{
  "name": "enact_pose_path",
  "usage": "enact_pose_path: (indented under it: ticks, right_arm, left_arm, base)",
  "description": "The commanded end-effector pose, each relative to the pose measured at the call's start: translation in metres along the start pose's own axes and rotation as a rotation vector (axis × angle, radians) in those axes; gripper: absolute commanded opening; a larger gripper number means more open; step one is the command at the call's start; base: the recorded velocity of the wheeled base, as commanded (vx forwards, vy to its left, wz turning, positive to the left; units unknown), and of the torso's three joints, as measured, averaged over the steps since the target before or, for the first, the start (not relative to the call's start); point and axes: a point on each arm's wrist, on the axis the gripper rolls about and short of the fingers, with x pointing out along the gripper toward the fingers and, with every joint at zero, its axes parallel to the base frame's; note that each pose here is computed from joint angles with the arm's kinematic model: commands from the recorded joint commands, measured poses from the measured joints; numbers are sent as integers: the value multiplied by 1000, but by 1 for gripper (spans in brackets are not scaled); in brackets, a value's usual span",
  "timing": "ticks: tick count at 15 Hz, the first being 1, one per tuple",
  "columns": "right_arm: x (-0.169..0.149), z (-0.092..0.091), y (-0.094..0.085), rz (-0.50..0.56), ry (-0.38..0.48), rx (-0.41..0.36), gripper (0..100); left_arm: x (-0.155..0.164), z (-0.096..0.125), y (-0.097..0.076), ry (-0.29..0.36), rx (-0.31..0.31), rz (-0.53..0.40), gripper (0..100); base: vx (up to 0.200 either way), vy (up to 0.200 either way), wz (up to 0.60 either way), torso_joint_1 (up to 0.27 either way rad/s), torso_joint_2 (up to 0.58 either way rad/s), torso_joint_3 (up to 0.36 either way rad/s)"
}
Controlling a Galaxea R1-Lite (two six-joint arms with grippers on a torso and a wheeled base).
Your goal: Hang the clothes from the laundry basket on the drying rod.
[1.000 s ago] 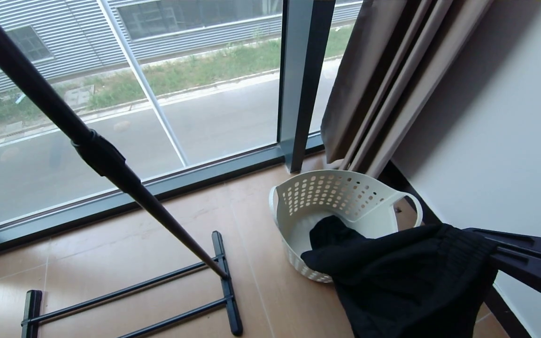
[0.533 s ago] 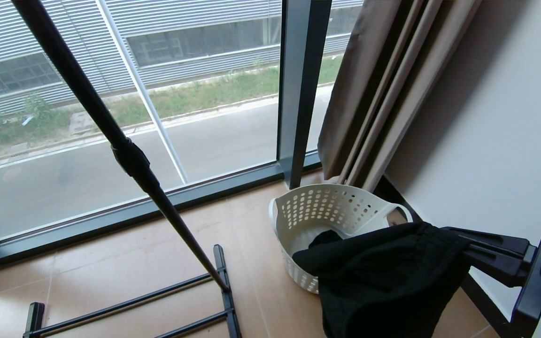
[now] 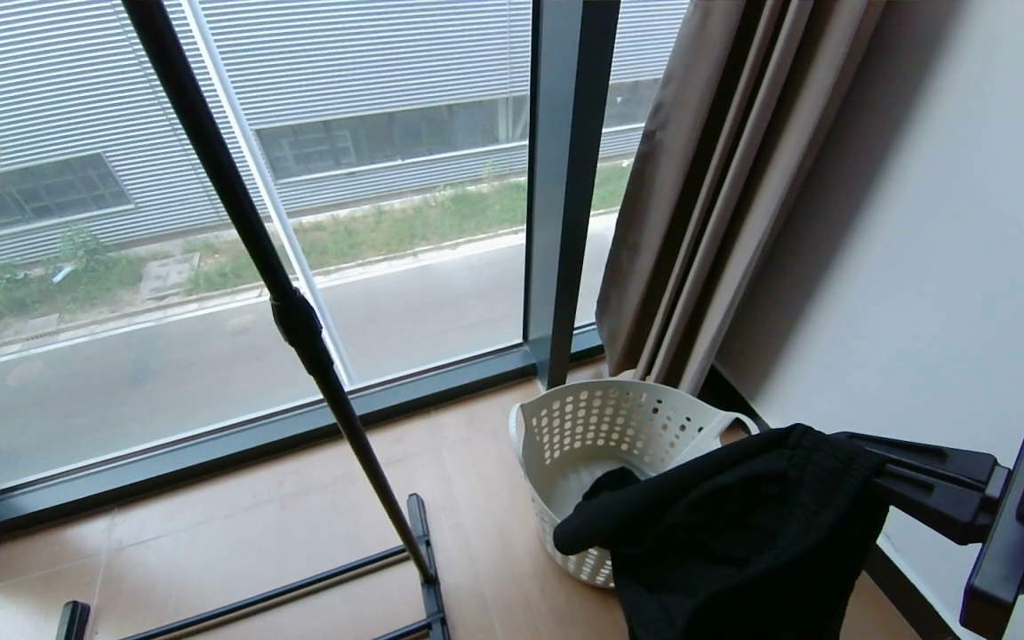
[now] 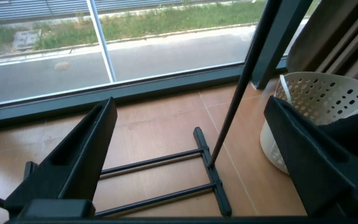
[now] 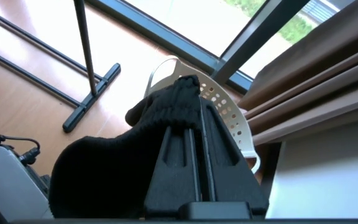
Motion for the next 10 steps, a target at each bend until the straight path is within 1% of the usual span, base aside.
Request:
enact_pose_path:
  ticks: [1, 5, 10]
  right_arm:
    - [1, 0, 0, 1, 2, -1, 0]
    - [-1, 0, 0, -2, 0, -1, 0]
    - [-4, -2, 0, -3, -7, -1, 0]
  left_arm:
    - [0, 0, 0, 0, 0, 0, 100]
    - [0, 0, 0, 0, -2, 2, 100]
    - [0, 0, 0, 0, 0, 0, 100]
  base:
    - [0, 0, 0, 36, -334, -71]
    - [0, 0, 0, 84, -425, -139]
    - [0, 0, 0, 129, -484, -155]
